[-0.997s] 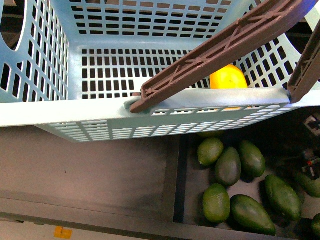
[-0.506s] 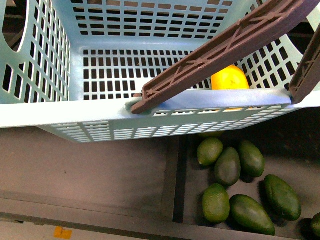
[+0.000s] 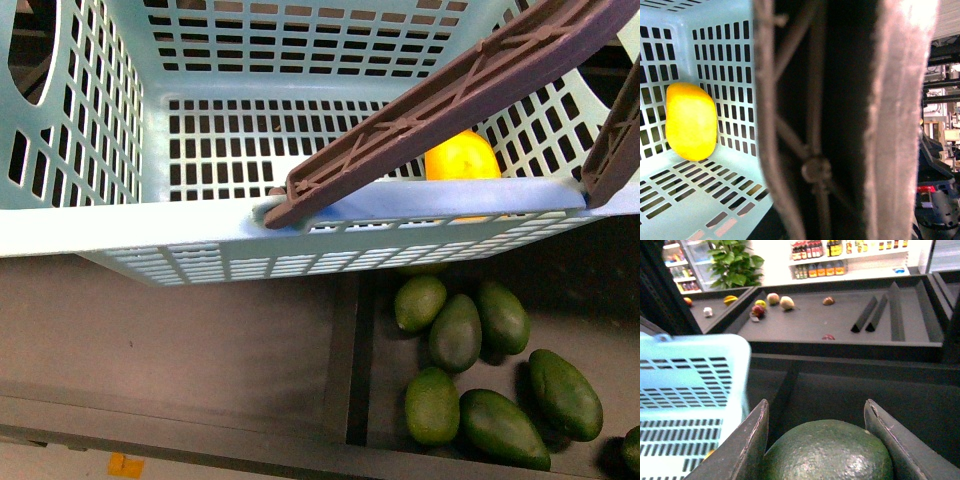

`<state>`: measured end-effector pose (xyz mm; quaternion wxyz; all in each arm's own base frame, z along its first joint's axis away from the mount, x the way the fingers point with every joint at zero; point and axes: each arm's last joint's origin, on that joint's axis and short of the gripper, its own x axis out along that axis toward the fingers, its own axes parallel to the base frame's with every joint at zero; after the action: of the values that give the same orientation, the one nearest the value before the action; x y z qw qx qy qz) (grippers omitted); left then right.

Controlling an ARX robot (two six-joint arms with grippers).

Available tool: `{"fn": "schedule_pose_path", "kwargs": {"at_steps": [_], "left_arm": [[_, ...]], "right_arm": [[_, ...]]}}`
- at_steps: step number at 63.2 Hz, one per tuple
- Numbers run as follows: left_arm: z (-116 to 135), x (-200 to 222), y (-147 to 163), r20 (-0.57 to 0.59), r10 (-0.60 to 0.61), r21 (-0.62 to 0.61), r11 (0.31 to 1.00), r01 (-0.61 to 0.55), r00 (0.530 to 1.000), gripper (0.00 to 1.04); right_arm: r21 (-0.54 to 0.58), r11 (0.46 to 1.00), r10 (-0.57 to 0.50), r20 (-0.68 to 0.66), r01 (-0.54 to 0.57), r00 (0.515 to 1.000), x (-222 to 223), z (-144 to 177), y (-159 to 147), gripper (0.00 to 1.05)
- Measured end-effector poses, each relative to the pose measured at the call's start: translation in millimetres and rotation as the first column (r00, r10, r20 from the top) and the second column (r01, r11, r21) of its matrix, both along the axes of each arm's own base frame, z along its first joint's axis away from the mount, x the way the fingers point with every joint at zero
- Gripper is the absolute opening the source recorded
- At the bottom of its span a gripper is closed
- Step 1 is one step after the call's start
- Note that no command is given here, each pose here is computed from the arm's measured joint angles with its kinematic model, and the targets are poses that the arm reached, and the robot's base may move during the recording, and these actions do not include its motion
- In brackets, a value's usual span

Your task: Pick mango and avocado into basket

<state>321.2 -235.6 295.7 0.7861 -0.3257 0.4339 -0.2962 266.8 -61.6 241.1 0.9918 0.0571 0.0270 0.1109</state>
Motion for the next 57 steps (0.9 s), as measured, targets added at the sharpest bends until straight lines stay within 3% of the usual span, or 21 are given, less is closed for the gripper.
{"fn": "schedule_pose_path", "kwargs": {"at_steps": [15, 37, 57], "left_arm": [[0.0, 0.0, 0.0, 0.0, 0.0, 0.0, 1.0, 0.0, 1.0, 0.13], [0.0, 0.1, 0.1, 0.001, 0.003, 0.002, 1.0, -0.003, 1.0, 0.13], [-0.1, 1.2, 1.4, 0.003, 0.014, 0.005, 1.0, -0.014, 1.0, 0.13]], "right_arm": [[0.064, 0.995, 0.07, 0.046, -0.073, 0.996, 30.4, 14.4, 89.1, 0.5], [0.047, 0.992, 0.117, -0.065, -0.114, 0.991, 52.1, -12.8, 144.1, 0.5], [0.03, 0.998, 0.062, -0.076, -0.06, 0.995, 50.0, -8.3, 144.6, 0.94]]}}
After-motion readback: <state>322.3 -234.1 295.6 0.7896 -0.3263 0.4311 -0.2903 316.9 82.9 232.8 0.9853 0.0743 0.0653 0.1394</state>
